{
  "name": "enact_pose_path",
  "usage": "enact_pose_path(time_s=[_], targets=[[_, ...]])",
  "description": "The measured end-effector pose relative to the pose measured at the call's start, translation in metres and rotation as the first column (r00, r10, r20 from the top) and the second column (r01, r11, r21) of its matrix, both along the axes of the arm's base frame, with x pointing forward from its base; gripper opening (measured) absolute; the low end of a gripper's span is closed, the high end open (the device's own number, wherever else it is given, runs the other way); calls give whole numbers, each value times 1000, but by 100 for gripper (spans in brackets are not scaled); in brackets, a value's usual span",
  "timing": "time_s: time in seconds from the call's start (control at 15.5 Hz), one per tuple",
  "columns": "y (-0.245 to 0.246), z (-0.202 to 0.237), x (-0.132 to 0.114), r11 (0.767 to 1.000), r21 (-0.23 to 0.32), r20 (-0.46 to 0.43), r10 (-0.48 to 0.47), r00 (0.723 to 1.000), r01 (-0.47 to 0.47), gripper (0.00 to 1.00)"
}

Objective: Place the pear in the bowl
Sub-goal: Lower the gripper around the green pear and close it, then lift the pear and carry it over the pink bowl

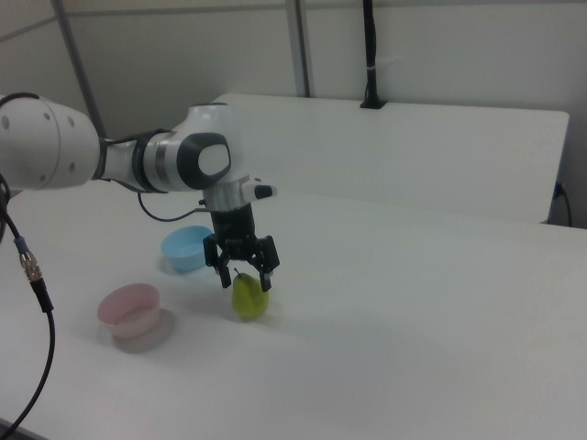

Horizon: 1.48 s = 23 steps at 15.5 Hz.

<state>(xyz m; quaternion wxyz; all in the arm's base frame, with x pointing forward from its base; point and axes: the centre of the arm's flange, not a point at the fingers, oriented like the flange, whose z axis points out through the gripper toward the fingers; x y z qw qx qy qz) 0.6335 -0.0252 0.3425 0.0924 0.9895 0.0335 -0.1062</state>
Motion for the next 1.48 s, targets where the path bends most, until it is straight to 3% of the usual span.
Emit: enact_pose_path(time_s=[0.19,0.32,0.39,0.45,0.51,0.58,1.03,1.29,1.48], targets=[[5,-16,3,1000,-12,-7,21,1000,-21,98],[7,-18,3,1000,-15,-8,26,1000,-26,89],[7,-18,3,1000,-15,-8,27,1000,-27,89],[7,-18,3,1000,-15,-7,28,1000,-28,82],[7,-16,4,1000,-15,-4,27,1000,-28,68],[7,-13,5,1000,-15,2,27,1000,-27,65],[-4,69,0,1000,8,109,-9,994,8,63],[32,122,-23,997,73,72,-10,997,5,63],[86,134,-40,992,109,20,56,998,-58,63]])
